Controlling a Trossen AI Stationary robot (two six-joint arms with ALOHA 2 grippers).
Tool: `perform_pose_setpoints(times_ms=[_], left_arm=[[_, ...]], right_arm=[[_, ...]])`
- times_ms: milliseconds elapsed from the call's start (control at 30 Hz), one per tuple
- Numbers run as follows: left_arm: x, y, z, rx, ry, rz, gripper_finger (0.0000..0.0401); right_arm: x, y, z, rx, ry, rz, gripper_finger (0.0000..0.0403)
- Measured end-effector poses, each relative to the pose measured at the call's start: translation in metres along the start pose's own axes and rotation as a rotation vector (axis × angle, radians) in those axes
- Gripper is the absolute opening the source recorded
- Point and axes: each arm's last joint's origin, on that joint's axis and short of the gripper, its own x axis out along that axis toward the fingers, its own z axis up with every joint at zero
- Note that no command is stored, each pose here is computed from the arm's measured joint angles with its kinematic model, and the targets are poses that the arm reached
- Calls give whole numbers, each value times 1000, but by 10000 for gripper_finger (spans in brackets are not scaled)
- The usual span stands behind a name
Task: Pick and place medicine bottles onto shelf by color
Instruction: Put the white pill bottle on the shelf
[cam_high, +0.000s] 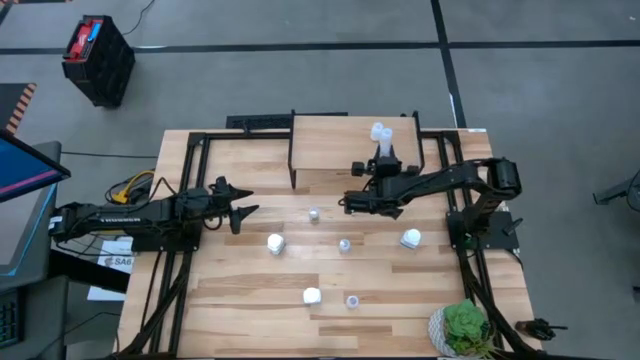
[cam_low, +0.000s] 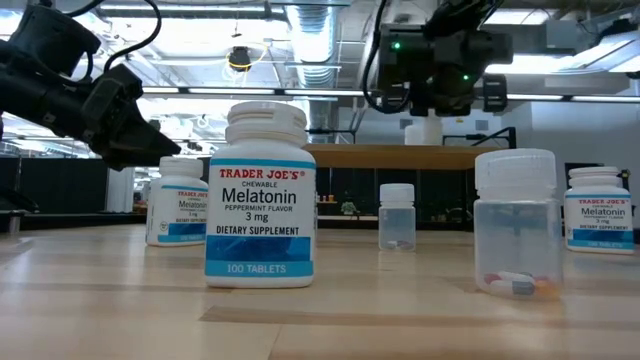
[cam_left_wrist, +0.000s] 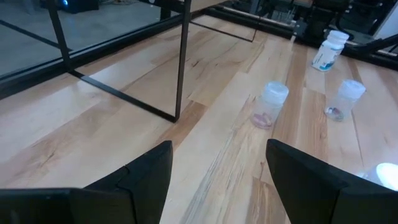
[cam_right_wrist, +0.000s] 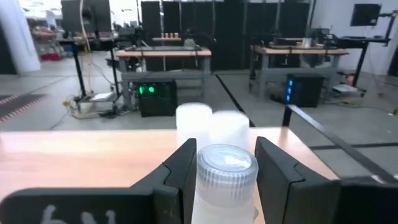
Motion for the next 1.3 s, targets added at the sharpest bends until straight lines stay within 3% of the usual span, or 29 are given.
perform_pose_setpoints(times_ms=[833,1300], left_arm=[[0,0,0,0,1,0,247],[0,0,0,0,1,0,247]], right_arm=[[9,-1,-1,-80,-1,-31,136],[9,-1,-1,-80,-1,-31,194]])
